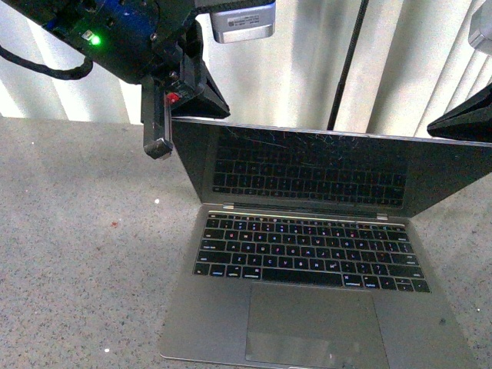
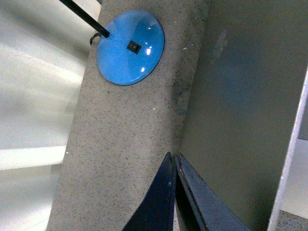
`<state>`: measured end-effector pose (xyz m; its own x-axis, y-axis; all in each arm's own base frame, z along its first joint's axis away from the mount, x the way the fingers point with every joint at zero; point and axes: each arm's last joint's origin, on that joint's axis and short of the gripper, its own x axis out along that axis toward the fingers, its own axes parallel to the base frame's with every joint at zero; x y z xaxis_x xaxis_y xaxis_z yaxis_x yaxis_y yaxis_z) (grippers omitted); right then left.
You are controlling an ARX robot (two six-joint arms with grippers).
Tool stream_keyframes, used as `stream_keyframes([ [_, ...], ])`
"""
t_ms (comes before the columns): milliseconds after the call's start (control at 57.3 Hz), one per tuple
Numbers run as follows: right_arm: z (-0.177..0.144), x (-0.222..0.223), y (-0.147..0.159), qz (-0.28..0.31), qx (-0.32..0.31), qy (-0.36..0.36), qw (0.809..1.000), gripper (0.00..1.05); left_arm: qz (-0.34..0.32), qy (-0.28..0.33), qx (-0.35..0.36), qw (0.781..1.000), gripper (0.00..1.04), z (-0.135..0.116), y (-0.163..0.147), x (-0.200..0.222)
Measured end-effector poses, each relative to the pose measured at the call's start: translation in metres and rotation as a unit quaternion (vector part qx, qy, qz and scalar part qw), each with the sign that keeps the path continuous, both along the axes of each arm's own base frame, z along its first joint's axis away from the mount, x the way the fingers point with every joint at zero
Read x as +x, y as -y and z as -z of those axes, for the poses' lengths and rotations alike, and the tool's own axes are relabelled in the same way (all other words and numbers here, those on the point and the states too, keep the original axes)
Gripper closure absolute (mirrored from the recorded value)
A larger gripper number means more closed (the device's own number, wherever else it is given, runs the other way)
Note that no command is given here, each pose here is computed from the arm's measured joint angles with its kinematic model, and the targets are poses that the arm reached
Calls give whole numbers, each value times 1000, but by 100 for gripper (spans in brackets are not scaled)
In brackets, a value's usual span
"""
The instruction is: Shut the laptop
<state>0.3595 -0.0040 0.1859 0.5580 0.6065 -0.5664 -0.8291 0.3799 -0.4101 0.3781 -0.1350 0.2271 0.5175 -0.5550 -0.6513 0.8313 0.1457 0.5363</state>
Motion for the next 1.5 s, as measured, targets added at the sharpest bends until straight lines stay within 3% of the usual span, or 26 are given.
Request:
stream_keyframes([
  [437, 9, -9, -5, -6, 5, -4, 1000, 102, 9, -8, 12, 1000, 101, 13, 2, -7],
  [1502, 6, -22, -32, -54, 3, -16, 998, 102, 9, -1, 11, 1000, 101, 11, 2, -7],
])
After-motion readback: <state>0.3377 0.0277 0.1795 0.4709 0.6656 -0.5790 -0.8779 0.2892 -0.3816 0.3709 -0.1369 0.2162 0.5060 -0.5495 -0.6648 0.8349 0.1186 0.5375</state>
